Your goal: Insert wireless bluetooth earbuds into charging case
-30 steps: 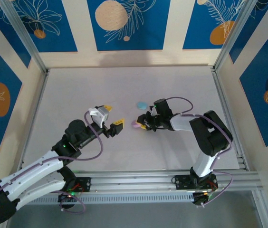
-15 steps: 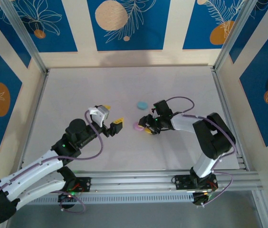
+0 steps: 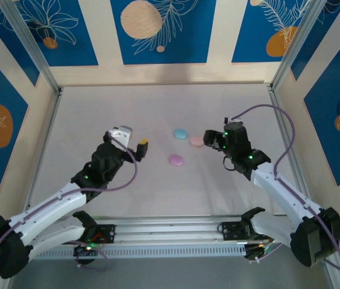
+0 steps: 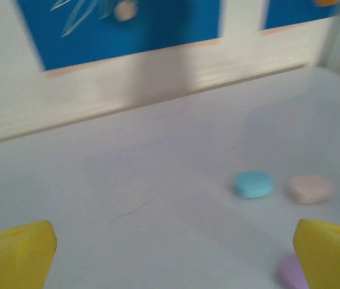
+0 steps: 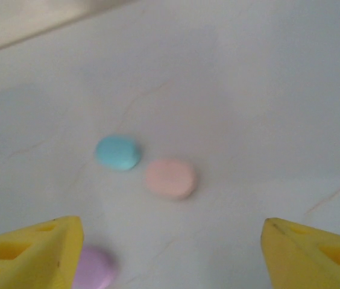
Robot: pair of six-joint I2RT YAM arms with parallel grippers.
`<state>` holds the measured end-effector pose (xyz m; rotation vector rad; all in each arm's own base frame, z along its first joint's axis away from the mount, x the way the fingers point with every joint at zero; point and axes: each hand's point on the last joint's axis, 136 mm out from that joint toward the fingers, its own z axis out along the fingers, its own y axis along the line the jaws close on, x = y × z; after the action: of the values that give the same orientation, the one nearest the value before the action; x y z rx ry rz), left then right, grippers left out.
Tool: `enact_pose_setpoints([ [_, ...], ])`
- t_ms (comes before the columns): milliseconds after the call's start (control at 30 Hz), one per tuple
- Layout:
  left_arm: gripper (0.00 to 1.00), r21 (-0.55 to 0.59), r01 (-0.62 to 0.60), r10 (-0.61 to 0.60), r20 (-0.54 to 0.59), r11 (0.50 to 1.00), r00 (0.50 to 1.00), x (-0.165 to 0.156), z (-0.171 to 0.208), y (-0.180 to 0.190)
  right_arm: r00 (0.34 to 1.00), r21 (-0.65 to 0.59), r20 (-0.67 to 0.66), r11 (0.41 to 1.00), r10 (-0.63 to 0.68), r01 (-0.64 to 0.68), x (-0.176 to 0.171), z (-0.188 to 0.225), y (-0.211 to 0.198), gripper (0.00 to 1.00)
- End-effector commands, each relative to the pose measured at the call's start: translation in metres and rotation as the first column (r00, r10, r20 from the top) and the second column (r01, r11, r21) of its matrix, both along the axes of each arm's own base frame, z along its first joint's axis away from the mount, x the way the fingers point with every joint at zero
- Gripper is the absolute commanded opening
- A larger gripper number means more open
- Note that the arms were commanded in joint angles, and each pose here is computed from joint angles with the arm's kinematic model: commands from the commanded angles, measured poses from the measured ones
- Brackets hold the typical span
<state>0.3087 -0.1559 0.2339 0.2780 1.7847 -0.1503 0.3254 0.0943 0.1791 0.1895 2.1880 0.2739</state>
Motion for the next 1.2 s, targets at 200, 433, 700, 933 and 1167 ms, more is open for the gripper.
enact_pose_setpoints([
  [200,1.00,0.160,-0.438,0.448,-0.039,0.885,0.893,0.041,-0.063,0.126,0.985,-0.153,0.097,0.980,0.140,-0.124,0.036,-0.065,-0.045,0.78],
  [433,1.00,0.153,-0.397,0.404,-0.022,0.905,0.914,0.053,-0.098,0.131,0.928,-0.218,0.214,0.941,0.305,-0.259,0.059,-0.065,-0.023,0.76],
  [700,1.00,0.197,-0.323,0.334,-0.026,0.926,0.942,0.071,-0.113,0.127,0.894,-0.183,0.316,0.945,0.319,-0.272,0.050,-0.067,-0.032,0.78],
  [933,1.00,0.094,-0.367,0.358,0.100,0.926,0.928,0.066,-0.126,0.145,0.956,-0.131,0.257,0.986,0.138,-0.107,0.071,-0.084,-0.064,0.81],
  [1167,1.00,0.081,-0.399,0.404,-0.051,0.913,0.913,0.084,-0.138,0.162,0.964,-0.159,0.258,0.987,0.061,-0.020,0.071,-0.085,-0.075,0.99],
])
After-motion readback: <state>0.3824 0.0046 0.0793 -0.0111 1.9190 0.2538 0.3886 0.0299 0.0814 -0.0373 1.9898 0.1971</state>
